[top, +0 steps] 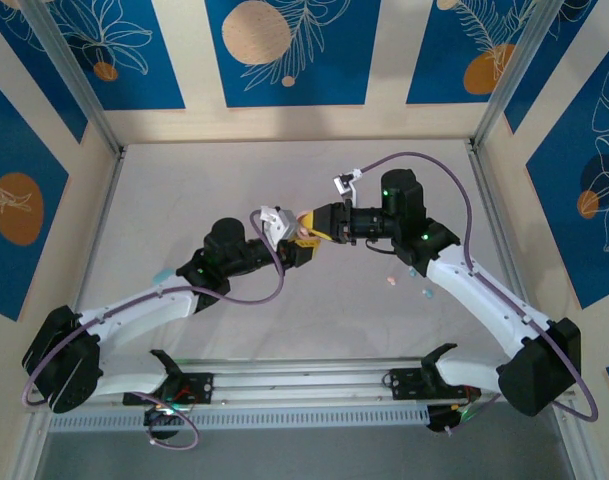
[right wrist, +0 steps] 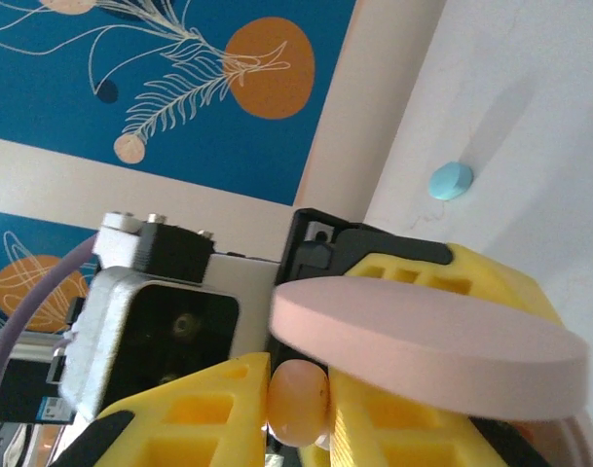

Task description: Insert wireless bluetooth earbuds into charging case

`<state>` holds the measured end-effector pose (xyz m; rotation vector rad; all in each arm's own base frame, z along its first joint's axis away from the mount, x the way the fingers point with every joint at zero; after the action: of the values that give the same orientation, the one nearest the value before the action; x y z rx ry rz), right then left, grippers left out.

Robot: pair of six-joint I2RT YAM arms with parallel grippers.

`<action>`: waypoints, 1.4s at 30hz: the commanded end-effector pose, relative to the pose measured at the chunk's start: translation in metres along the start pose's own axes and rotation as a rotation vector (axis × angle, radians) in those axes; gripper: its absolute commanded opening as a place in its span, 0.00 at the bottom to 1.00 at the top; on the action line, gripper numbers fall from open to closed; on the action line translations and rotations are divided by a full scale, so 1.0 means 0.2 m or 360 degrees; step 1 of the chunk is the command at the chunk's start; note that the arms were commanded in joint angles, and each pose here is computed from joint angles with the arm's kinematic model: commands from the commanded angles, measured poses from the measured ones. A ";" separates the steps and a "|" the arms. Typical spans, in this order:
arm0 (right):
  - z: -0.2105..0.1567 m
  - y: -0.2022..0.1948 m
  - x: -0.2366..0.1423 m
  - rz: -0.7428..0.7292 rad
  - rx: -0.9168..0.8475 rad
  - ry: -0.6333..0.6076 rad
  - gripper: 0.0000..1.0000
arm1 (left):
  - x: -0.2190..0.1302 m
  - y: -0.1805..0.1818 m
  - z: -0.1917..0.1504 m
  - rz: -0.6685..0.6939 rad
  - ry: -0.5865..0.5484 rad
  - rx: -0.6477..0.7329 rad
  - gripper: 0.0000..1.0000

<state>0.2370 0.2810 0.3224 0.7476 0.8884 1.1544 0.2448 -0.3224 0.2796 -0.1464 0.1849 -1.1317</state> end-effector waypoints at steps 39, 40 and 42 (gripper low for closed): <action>-0.03 -0.13 0.02 -0.0526 -0.0164 -0.0001 0.27 | -0.04 -0.09 0.12 -0.0091 -0.0181 0.0005 0.27; -0.03 -0.13 0.02 -0.0531 -0.0164 -0.0004 0.27 | -0.04 -0.09 0.12 -0.0091 -0.0180 0.0005 0.27; -0.03 -0.12 0.01 -0.0537 -0.0168 -0.0007 0.28 | -0.04 -0.09 0.12 -0.0091 -0.0179 0.0005 0.27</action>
<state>0.2451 0.2846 0.3054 0.5268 0.8750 0.9400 0.2427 -0.3210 0.2687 -0.1752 0.2139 -1.1253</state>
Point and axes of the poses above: each hand's point on the last joint's axis, 136 mm out from that joint toward the fingers, its own x axis out along the fingers, its own y axis along the line the jaws close on, z = x × y, the point moved 1 cm from there along -x, back along the fingers, and after that the axes turned 8 degrees about -x, right-handed, at the moved point
